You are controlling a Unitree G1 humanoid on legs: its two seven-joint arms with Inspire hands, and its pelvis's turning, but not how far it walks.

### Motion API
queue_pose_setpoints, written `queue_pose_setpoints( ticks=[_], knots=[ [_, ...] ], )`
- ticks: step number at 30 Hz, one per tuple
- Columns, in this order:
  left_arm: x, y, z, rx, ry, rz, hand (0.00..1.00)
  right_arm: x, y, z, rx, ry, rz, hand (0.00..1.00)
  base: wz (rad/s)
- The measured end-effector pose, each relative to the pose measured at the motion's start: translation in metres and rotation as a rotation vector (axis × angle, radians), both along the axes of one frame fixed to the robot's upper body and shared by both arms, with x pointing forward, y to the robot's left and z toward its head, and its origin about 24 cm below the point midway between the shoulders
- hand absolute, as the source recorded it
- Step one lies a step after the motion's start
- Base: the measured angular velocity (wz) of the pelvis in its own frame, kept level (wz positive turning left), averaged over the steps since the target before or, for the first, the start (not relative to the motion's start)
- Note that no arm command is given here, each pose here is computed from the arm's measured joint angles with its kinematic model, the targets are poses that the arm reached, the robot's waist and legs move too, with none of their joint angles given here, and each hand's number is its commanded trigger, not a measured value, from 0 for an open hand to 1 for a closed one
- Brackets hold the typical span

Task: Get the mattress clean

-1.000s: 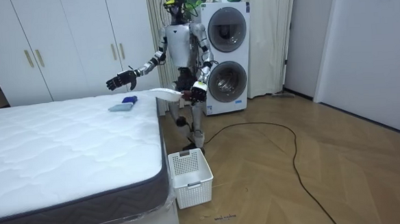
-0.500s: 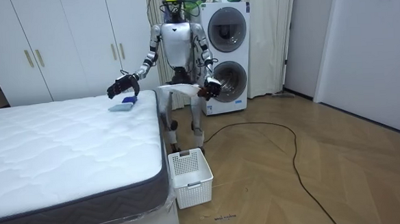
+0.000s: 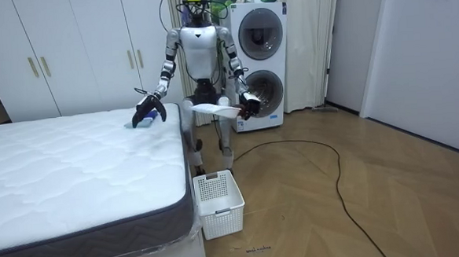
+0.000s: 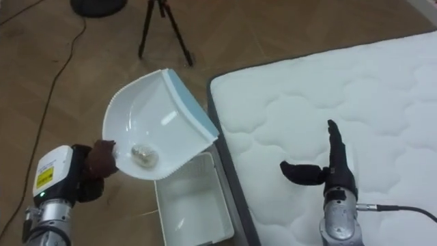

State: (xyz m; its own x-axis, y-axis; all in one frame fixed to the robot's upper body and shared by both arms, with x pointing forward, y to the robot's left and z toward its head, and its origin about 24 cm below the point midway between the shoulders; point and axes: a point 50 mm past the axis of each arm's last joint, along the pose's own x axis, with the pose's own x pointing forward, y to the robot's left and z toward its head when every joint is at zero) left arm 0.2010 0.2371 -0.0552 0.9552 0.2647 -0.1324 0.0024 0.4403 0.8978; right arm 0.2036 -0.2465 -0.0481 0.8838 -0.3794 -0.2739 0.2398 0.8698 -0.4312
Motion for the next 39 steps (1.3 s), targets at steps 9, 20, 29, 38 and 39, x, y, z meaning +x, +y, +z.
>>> queue_pose_setpoints(
  ticks=[9, 20, 29, 38, 39],
  knots=[
    [0.013, 0.006, -0.008, 0.029, 0.057, 0.007, 1.0, -0.009, -0.011, -0.018, -0.03, 0.094, -0.042, 0.0, 0.41],
    [0.047, 0.04, 0.018, 0.177, 0.036, -0.013, 1.0, -0.028, -0.019, -0.038, -0.072, 0.215, -0.054, 0.0, 0.11],
    [0.076, 0.048, 0.046, 0.36, 0.034, -0.151, 1.0, -0.019, -0.027, -0.025, -0.236, 0.176, 0.05, 0.0, 0.05],
    [0.092, 0.061, 0.064, 0.518, 0.058, -0.144, 1.0, -0.008, -0.03, -0.01, -0.312, 0.125, 0.117, 0.0, -0.07],
    [0.091, 0.065, 0.065, 0.557, 0.076, -0.156, 1.0, -0.006, -0.027, -0.008, -0.311, 0.112, 0.125, 0.0, 0.0]
  ],
)
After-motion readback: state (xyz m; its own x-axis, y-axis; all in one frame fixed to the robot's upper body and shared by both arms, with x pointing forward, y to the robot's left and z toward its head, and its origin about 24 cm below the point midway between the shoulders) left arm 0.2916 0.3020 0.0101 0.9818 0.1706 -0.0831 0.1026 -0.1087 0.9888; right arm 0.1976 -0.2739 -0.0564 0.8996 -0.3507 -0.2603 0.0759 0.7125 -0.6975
